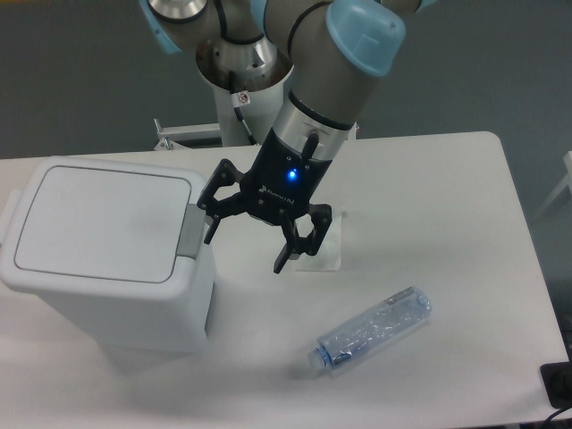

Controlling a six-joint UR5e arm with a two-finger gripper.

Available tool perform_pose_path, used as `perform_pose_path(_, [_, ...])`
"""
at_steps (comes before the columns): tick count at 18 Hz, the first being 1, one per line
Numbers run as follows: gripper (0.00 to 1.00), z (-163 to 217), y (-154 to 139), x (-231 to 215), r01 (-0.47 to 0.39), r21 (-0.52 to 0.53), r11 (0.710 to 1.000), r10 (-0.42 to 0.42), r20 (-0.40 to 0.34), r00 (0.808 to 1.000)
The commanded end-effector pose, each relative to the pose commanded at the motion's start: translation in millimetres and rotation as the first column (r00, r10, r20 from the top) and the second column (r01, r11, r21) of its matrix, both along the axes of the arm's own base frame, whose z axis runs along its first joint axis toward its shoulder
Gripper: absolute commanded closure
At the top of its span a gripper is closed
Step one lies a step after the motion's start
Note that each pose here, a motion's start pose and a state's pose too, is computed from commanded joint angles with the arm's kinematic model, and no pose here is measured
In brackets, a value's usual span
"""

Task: Open the trash can
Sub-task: 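Lower the gripper onto the lid's side button and press down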

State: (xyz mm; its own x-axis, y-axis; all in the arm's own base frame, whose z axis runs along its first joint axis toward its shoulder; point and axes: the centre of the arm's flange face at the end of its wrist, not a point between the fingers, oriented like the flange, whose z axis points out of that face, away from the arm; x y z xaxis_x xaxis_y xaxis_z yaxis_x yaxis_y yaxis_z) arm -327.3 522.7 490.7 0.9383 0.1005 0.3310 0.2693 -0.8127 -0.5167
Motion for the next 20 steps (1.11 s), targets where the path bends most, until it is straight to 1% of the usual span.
perform_pose_path(8, [0.00,-10,-9,11,-0.005,-0.017,1.000,0.005,0.020,1.000])
perform_pose_path(20, [0.00,-26,-1,11,0.005,-0.029,1.000,-0.004,0.034,0.999])
